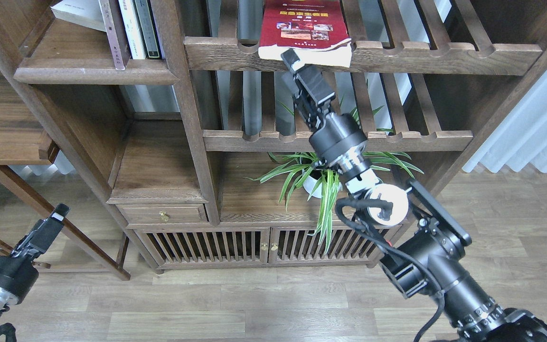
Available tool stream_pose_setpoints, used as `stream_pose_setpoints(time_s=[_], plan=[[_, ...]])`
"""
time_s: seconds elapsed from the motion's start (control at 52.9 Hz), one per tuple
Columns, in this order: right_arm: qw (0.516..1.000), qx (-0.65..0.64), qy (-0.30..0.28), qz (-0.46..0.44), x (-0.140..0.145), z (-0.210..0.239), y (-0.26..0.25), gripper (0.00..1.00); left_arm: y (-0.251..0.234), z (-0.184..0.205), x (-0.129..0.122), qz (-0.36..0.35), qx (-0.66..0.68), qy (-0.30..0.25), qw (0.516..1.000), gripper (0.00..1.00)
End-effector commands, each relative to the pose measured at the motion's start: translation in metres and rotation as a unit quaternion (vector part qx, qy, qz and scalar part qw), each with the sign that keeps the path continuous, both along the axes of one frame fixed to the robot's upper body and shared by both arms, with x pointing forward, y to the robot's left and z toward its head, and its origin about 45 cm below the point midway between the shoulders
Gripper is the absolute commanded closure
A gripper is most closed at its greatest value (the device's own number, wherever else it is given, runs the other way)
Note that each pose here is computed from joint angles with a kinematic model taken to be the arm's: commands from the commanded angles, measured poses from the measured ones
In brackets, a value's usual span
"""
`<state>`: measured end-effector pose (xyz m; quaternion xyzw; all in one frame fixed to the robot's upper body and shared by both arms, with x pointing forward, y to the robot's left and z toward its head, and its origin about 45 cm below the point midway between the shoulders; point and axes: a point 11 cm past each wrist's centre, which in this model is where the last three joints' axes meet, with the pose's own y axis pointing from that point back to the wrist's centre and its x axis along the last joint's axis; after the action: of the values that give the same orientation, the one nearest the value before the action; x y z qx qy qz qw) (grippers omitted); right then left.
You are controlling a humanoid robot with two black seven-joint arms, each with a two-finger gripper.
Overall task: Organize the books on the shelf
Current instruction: 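Raise the right gripper up toward the red book on the top shelf, then grasp the bottom edge of the red book with the right gripper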
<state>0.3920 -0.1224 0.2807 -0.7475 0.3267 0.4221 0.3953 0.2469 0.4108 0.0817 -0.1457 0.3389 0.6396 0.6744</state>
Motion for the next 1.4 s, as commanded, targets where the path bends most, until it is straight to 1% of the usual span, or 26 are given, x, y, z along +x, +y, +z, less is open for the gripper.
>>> stream_pose_setpoints(time_s=[0.0,0.189,0.416,0.491,0.548,0.605,0.642,0.68,0.699,0.718,0.737,0.775,0.793,0.907,1.115,1.247,1.285,1.304,1.322,1.36,1.379], plan=[[1.0,-0.003,0.002,-0.015,0.01,0.007,-0.006,0.23,0.0,0.002,0.002,0.0,0.0,-0.003,1.0,0.01],[0.999,-0.014,0.024,-0.026,0.014,0.004,-0.007,0.23,-0.001,0.002,0.003,-0.001,0.0,-0.004,1.0,0.01],[0.999,-0.02,0.031,-0.035,0.019,0.009,-0.009,0.23,0.0,0.002,0.003,0.001,-0.001,-0.005,1.0,0.01],[0.999,-0.019,0.03,-0.036,0.019,0.01,-0.01,0.26,0.0,0.002,0.003,0.001,-0.001,-0.005,1.0,0.01],[0.999,-0.017,0.03,-0.035,0.019,0.011,-0.009,0.31,0.0,0.003,0.004,0.001,-0.001,-0.005,1.0,0.01],[0.999,-0.01,0.024,-0.035,0.019,0.014,-0.011,0.49,0.0,0.003,0.004,0.002,-0.001,-0.006,1.0,0.01],[0.999,-0.004,0.021,-0.037,0.019,0.016,-0.013,0.58,0.001,0.004,0.004,0.003,-0.001,-0.007,1.0,0.01],[0.999,0.001,0.017,-0.038,0.019,0.018,-0.015,0.69,0.002,0.004,0.004,0.004,-0.001,-0.007,1.0,0.01],[0.999,0.002,0.016,-0.038,0.019,0.018,-0.016,0.72,0.002,0.004,0.004,0.004,-0.001,-0.007,1.0,0.01],[0.999,0.004,0.013,-0.038,0.019,0.019,-0.016,0.78,0.002,0.004,0.004,0.004,-0.001,-0.007,1.0,0.01],[0.999,0.004,0.013,-0.038,0.018,0.018,-0.016,0.81,0.002,0.004,0.004,0.005,-0.001,-0.008,1.0,0.01],[0.999,0.007,0.008,-0.036,0.018,0.019,-0.016,0.92,0.003,0.005,0.005,0.007,-0.002,-0.009,1.0,0.01],[0.999,0.008,0.007,-0.035,0.017,0.019,-0.016,0.95,0.004,0.005,0.005,0.008,-0.002,-0.01,1.0,0.01],[1.0,0.005,0.008,-0.03,0.016,0.019,-0.012,0.97,0.005,0.007,0.006,0.01,-0.001,-0.012,1.0,0.01],[1.0,0.002,0.005,-0.019,0.012,0.018,-0.006,0.98,0.005,0.007,0.006,0.01,-0.001,-0.013,1.0,0.01],[1.0,0.006,-0.002,-0.016,0.01,0.022,-0.005,0.95,0.005,0.007,0.006,0.01,-0.002,-0.013,1.0,0.01],[1.0,0.009,-0.006,-0.014,0.009,0.025,-0.004,0.91,0.005,0.007,0.006,0.01,-0.002,-0.013,1.0,0.01],[1.0,0.01,-0.009,-0.014,0.009,0.028,-0.004,0.85,0.005,0.007,0.007,0.01,-0.002,-0.014,1.0,0.01],[1.0,0.01,-0.009,-0.013,0.009,0.029,-0.004,0.83,0.005,0.007,0.007,0.01,-0.002,-0.014,1.0,0.01],[1.0,0.008,-0.013,-0.01,0.008,0.033,-0.001,0.69,0.005,0.008,0.008,0.01,-0.002,-0.015,1.0,0.01],[1.0,0.008,-0.013,-0.009,0.008,0.033,0.0,0.66,0.005,0.008,0.008,0.01,-0.002,-0.015,1.0,0.01]])
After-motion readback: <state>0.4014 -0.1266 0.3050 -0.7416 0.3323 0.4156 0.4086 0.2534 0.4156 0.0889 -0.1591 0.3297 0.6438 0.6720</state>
